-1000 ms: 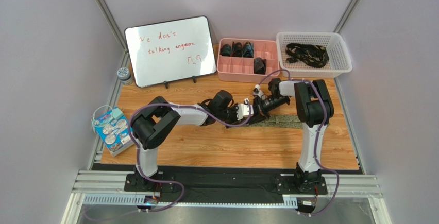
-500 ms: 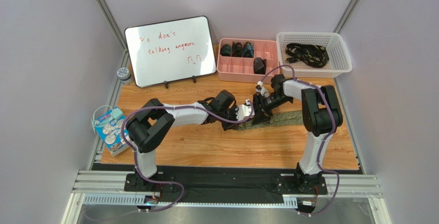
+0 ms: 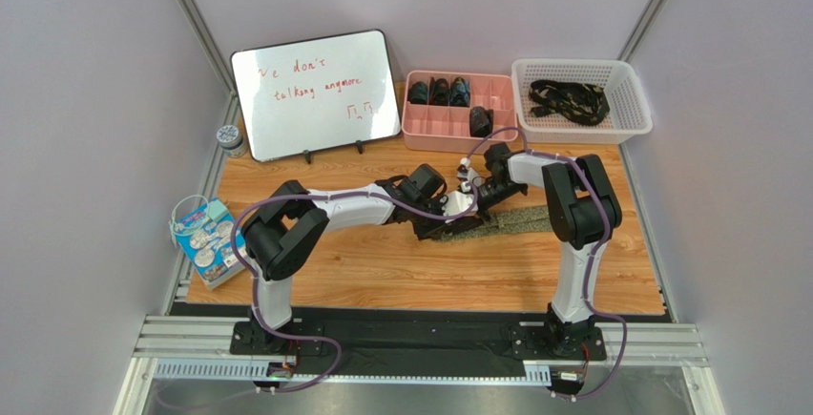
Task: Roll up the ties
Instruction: Roll the tie at the center of the board.
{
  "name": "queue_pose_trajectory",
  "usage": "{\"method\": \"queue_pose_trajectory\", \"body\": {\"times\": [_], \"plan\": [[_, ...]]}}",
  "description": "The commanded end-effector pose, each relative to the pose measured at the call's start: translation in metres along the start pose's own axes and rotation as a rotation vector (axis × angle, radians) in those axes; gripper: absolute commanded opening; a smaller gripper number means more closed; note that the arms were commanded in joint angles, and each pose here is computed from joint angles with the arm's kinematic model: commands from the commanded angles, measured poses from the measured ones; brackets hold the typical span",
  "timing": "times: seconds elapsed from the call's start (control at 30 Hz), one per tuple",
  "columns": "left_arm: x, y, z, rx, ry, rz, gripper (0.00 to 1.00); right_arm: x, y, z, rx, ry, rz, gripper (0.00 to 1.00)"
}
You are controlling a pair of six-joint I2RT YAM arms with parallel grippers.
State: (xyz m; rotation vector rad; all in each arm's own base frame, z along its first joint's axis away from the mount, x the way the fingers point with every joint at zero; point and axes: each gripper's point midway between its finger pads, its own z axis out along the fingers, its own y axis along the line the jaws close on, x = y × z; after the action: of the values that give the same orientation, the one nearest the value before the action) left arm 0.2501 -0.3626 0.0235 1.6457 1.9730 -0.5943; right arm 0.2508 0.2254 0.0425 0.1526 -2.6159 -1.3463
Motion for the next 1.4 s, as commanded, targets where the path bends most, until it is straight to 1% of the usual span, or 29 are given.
{"method": "queue_pose_trajectory", "body": {"times": [0.0,0.07,0.1,0.13,0.2,0.23,0.27,0.3,0.4,0.5,0.53,0.63,0.67,0.7,0.83,0.93,1.03,1.07,1.13,1.2,1.23,1.27,1.3,1.37], "plan": [[0.04,-0.01,0.003,0.018,0.145,-0.049,0.21,-0.01,-0.019,0.005,0.051,-0.027,-0.022,0.0],[0.032,-0.012,-0.001,0.039,0.1,-0.032,0.27,-0.008,-0.028,0.003,0.06,-0.03,-0.001,0.0],[0.03,-0.013,-0.006,0.04,0.078,-0.029,0.34,-0.007,-0.033,0.0,0.063,-0.034,0.018,0.0],[0.023,-0.017,-0.008,0.075,0.037,-0.016,0.38,-0.007,-0.038,-0.001,0.068,-0.037,0.03,0.0],[0.014,-0.012,-0.014,0.072,-0.025,-0.025,0.47,-0.008,-0.049,-0.006,0.074,-0.04,0.061,0.0],[0.009,-0.01,-0.017,0.078,-0.057,-0.031,0.49,-0.008,-0.052,-0.006,0.077,-0.04,0.069,0.0],[0.006,-0.004,-0.022,0.073,-0.087,-0.052,0.58,-0.008,-0.054,-0.007,0.075,-0.039,0.079,0.0],[-0.004,-0.001,-0.026,0.067,-0.148,-0.049,0.61,-0.009,-0.06,-0.007,0.074,-0.037,0.099,0.0],[-0.02,0.007,-0.033,0.045,-0.243,-0.023,0.63,-0.007,-0.067,-0.004,0.068,-0.019,0.125,0.0],[-0.031,0.007,-0.033,0.049,-0.303,0.015,0.64,-0.006,-0.074,0.0,0.07,-0.002,0.147,0.0],[-0.034,0.008,-0.033,0.05,-0.315,0.02,0.8,-0.007,-0.074,0.0,0.07,0.0,0.148,0.0],[-0.04,0.013,-0.028,0.032,-0.355,0.044,0.81,-0.006,-0.076,0.001,0.066,0.013,0.161,0.0],[-0.039,0.012,-0.024,0.032,-0.359,0.05,0.99,-0.006,-0.075,0.001,0.066,0.013,0.165,0.0],[-0.045,0.017,-0.024,0.012,-0.388,0.07,1.0,-0.007,-0.076,0.001,0.067,0.013,0.166,0.0],[-0.052,0.015,-0.011,-0.017,-0.393,0.146,0.99,-0.005,-0.076,0.002,0.064,0.023,0.173,0.0],[-0.049,0.015,0.0,-0.027,-0.363,0.181,0.93,-0.004,-0.076,0.001,0.061,0.024,0.175,0.0],[-0.041,0.011,0.013,-0.017,-0.308,0.204,0.85,-0.003,-0.072,0.001,0.055,0.022,0.163,0.0],[-0.035,0.007,0.019,0.002,-0.274,0.2,0.78,-0.003,-0.07,-0.001,0.052,0.017,0.156,0.0],[-0.028,0.004,0.022,0.024,-0.237,0.19,0.7,-0.003,-0.063,-0.003,0.031,0.011,0.146,0.0],[-0.017,0.0,0.023,0.041,-0.2,0.174,0.44,-0.003,-0.051,-0.008,0.018,-0.004,0.11,0.0],[-0.014,0.0,0.022,0.043,-0.192,0.171,0.34,-0.004,-0.047,-0.011,0.009,-0.012,0.095,0.01],[-0.007,-0.005,0.021,0.055,-0.173,0.168,0.21,-0.001,-0.04,-0.015,0.0,-0.008,0.073,0.04],[-0.003,-0.008,0.019,0.068,-0.166,0.167,0.17,-0.001,-0.029,-0.022,-0.01,-0.022,0.045,0.12],[0.008,-0.021,0.014,0.12,-0.144,0.169,0.1,0.003,-0.016,-0.032,-0.022,-0.028,0.021,0.25]]}}
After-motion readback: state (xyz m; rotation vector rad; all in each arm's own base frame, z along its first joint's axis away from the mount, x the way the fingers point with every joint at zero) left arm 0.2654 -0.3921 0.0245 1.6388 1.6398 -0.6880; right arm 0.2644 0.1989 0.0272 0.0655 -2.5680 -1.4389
